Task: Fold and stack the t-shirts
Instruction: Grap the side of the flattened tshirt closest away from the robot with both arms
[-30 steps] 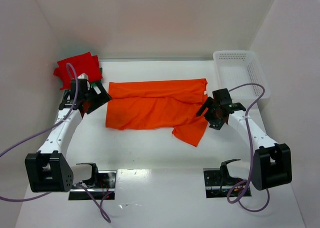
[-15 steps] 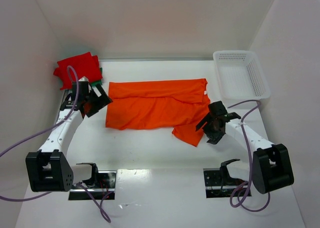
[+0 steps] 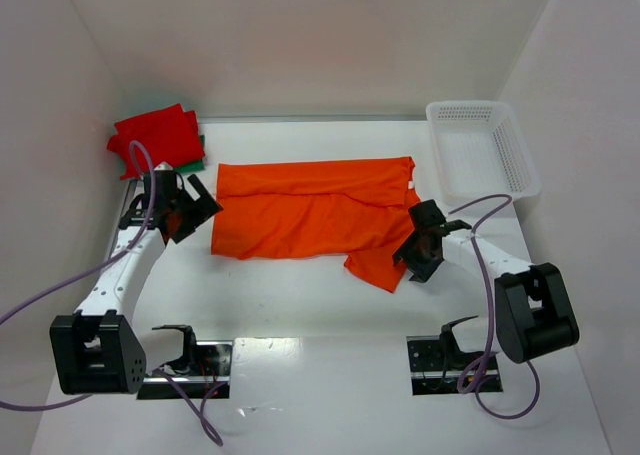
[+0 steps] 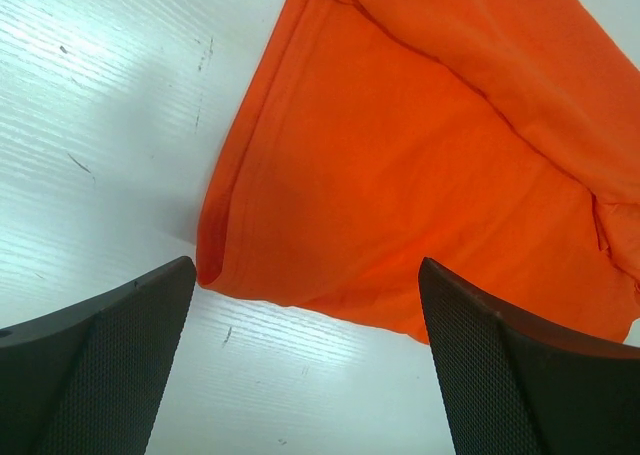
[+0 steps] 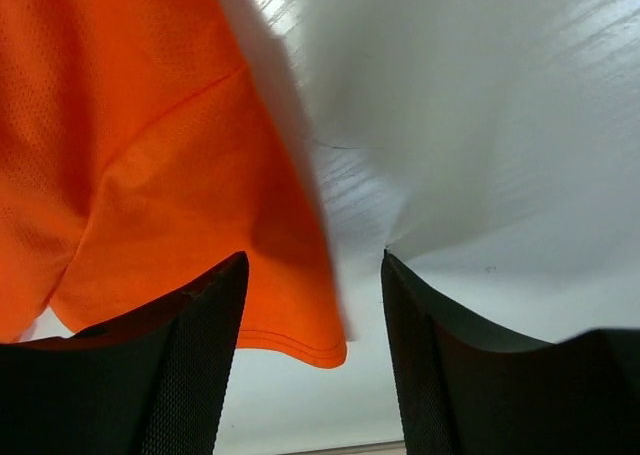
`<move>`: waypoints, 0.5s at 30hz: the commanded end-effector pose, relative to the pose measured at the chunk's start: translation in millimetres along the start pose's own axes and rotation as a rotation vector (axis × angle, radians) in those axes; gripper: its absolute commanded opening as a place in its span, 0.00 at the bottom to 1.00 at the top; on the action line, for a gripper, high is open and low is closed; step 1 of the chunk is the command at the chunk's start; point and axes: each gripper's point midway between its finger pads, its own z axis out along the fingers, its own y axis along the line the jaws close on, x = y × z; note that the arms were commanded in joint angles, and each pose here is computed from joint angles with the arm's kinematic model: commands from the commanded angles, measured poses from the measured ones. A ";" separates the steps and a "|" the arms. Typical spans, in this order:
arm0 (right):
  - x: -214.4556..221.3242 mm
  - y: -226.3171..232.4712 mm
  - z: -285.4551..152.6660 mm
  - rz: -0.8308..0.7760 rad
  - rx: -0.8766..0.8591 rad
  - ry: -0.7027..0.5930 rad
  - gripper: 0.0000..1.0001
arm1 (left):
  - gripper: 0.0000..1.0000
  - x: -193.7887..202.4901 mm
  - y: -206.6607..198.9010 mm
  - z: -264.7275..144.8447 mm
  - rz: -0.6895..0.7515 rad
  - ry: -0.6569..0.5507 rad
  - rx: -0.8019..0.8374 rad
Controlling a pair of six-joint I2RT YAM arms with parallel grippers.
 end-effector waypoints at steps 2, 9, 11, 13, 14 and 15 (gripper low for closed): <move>-10.0 12.3 3.0 -0.040 -0.006 -0.058 0.57 | 1.00 -10.2 -0.8 -9.1 -0.027 -0.057 0.001; -12.5 13.6 3.4 -0.039 -0.009 -0.071 0.30 | 0.97 3.1 4.8 -6.4 -0.032 -0.019 -0.019; -15.1 14.8 3.7 -0.038 -0.013 -0.084 0.19 | 0.93 14.9 0.6 -7.1 -0.025 0.019 0.015; -15.1 14.8 3.7 -0.038 -0.013 -0.084 0.14 | 0.88 23.8 0.7 -3.6 -0.019 0.051 0.017; -17.3 15.2 2.1 -0.037 -0.016 -0.096 0.10 | 0.88 25.9 2.2 -4.0 -0.019 0.059 0.010; -18.7 14.4 2.3 -0.036 -0.011 -0.104 0.09 | 0.88 32.6 3.1 -2.0 -0.011 0.085 0.000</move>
